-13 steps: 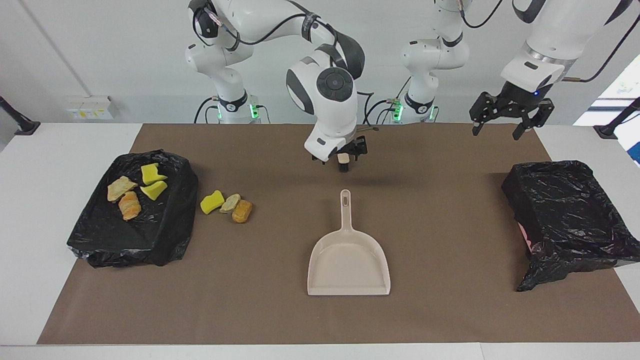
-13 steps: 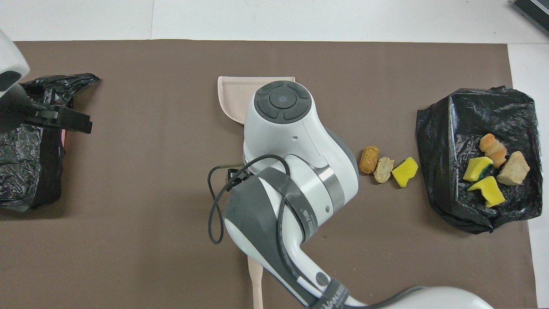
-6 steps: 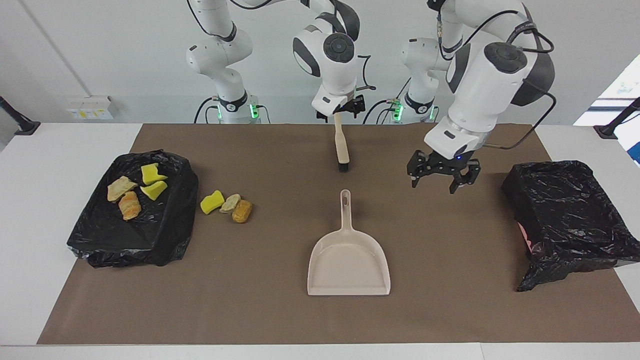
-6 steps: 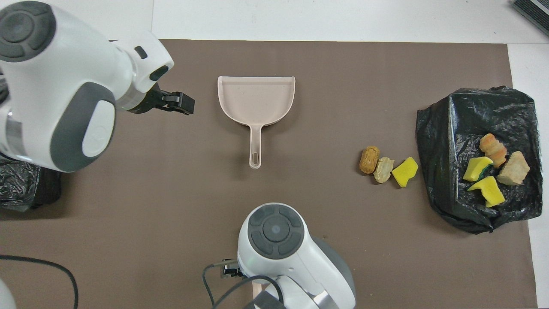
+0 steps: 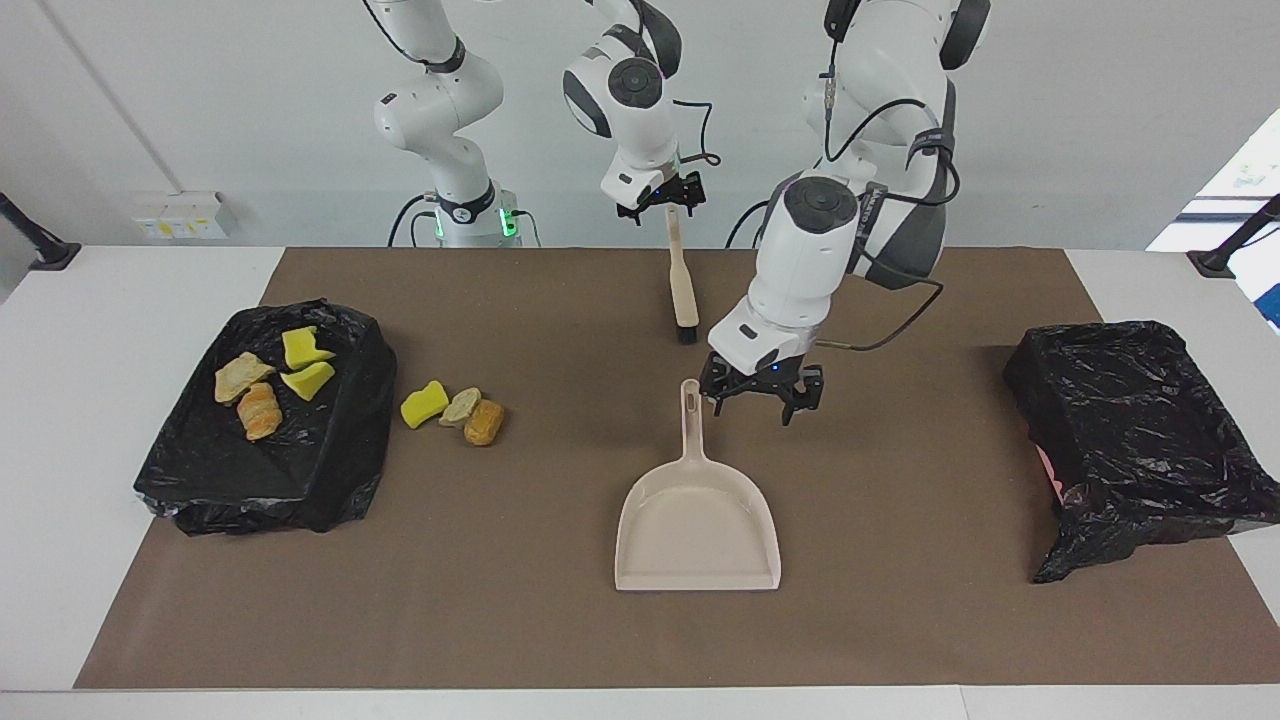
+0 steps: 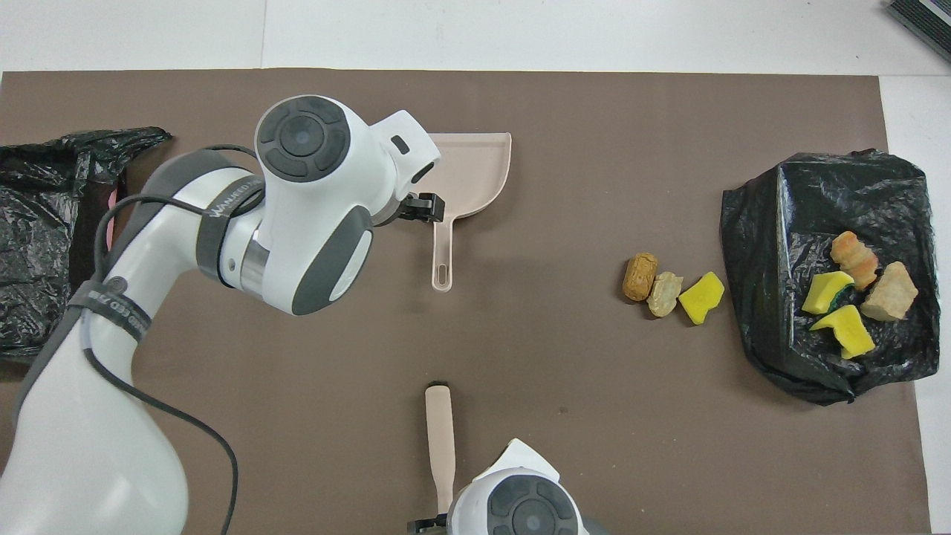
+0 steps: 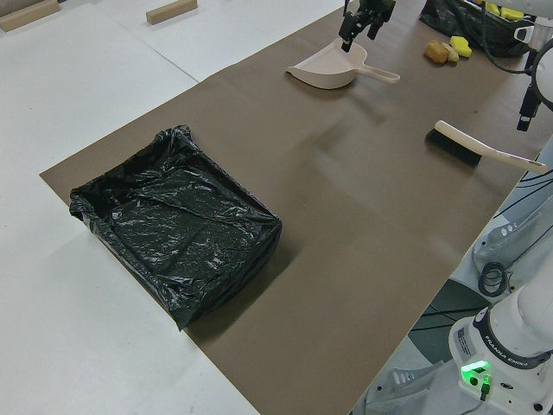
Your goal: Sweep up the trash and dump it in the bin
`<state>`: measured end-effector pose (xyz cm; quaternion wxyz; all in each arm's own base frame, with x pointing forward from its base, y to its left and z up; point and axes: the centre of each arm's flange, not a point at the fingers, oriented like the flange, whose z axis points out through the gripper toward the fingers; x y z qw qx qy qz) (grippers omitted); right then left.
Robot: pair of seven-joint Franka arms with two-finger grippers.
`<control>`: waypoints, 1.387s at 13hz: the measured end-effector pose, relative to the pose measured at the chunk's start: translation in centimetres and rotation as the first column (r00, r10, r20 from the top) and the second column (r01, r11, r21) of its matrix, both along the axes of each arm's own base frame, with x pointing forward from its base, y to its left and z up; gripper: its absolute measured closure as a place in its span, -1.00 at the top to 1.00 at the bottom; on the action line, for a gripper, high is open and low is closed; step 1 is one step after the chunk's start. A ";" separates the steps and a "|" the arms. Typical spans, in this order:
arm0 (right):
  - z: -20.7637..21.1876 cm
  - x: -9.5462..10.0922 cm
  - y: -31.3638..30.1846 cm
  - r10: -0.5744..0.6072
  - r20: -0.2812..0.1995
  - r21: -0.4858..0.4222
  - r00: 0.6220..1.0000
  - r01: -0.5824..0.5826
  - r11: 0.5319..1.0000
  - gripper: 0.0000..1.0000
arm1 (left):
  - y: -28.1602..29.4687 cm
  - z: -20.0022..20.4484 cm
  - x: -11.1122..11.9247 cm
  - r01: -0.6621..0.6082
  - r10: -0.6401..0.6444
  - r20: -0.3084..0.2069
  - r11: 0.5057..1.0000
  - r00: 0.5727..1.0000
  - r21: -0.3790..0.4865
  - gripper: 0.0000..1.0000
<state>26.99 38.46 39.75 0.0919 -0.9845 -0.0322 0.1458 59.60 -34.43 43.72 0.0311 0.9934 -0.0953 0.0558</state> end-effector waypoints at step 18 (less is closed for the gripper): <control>-7.0 -2.6 2.6 -0.046 0.052 -0.009 0.998 0.046 0.999 -0.49 | -5.0 -8.0 -2.0 -0.054 0.054 0.003 0.998 0.999 0.038 -0.37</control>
